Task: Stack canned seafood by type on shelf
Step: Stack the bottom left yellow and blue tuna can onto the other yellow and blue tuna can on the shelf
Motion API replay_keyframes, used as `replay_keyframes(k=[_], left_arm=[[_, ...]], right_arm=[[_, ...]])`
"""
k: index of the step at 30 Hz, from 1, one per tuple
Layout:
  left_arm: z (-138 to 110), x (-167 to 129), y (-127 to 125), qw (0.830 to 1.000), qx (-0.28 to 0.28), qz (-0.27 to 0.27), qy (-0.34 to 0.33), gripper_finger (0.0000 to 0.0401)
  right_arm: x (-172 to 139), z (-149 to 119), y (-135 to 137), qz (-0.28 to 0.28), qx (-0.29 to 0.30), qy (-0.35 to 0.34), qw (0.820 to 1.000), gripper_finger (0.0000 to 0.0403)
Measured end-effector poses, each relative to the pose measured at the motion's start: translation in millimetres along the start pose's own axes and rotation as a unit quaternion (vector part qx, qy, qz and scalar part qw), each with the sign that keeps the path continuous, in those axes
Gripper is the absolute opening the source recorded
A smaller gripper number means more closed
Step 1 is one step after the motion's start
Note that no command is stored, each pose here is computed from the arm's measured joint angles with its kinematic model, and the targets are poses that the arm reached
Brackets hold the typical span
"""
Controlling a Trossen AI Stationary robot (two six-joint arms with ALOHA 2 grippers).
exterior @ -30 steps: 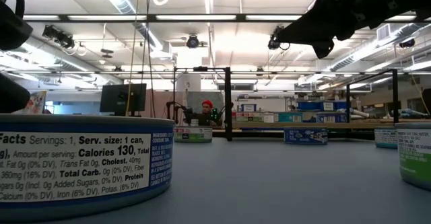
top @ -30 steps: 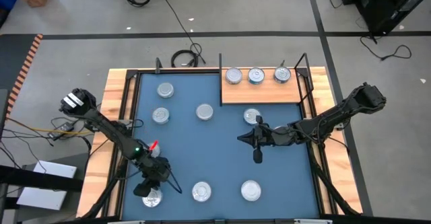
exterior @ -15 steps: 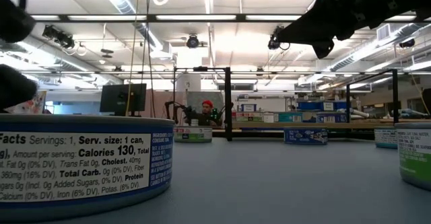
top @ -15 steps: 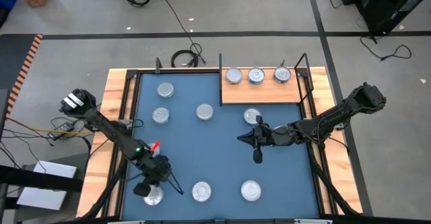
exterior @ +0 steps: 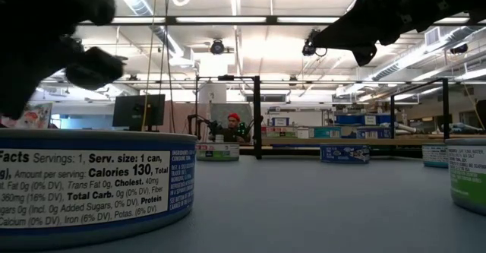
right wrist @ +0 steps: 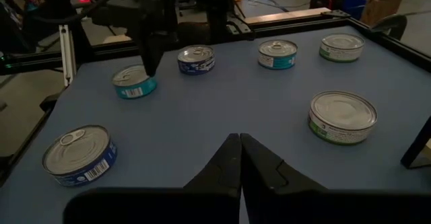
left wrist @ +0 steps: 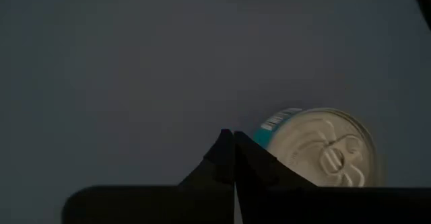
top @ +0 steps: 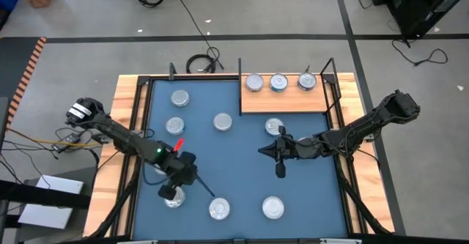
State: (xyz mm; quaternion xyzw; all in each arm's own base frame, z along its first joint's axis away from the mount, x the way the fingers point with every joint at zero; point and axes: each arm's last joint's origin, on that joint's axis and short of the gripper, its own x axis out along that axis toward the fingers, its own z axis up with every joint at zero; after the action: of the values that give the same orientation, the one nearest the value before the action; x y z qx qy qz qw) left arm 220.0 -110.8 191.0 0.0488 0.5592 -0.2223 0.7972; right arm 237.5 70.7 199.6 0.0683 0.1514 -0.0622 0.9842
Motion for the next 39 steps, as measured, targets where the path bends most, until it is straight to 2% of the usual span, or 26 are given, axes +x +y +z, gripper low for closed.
replay_keyframes(k=[3, 7, 13, 18, 26, 39], left_arm=[[1.1, -2.0, 2.8, 1.000, -0.007, -0.026, 0.002, 0.0001], [-3.5, -1.2, -8.6, 0.997, 0.005, -0.076, 0.027, 0.0006], [-10.6, 2.4, -26.1, 0.994, 0.019, -0.093, 0.057, 0.0002], [-11.0, 13.7, -24.3, 0.996, -0.001, -0.055, 0.069, 0.0001], [-6.6, 27.2, -17.6, 0.997, 0.004, -0.020, 0.073, 0.0001], [8.8, 25.2, 21.1, 0.995, 0.032, 0.095, -0.001, 0.0000]], right_arm=[[0.0, 0.0, 0.1, 0.000, 0.000, 0.000, 1.000, 0.0014], [0.0, -0.3, 0.0, 0.000, -0.001, 0.001, 1.000, 0.0016], [0.0, -0.6, -0.1, -0.001, -0.001, 0.003, 1.000, 0.0012], [0.0, -0.5, -0.1, -0.001, -0.001, 0.003, 1.000, 0.0015], [-0.1, -0.7, 0.0, -0.001, -0.002, 0.004, 1.000, 0.0012], [-0.1, -0.6, -0.1, -0.002, -0.002, 0.003, 1.000, 0.0011]])
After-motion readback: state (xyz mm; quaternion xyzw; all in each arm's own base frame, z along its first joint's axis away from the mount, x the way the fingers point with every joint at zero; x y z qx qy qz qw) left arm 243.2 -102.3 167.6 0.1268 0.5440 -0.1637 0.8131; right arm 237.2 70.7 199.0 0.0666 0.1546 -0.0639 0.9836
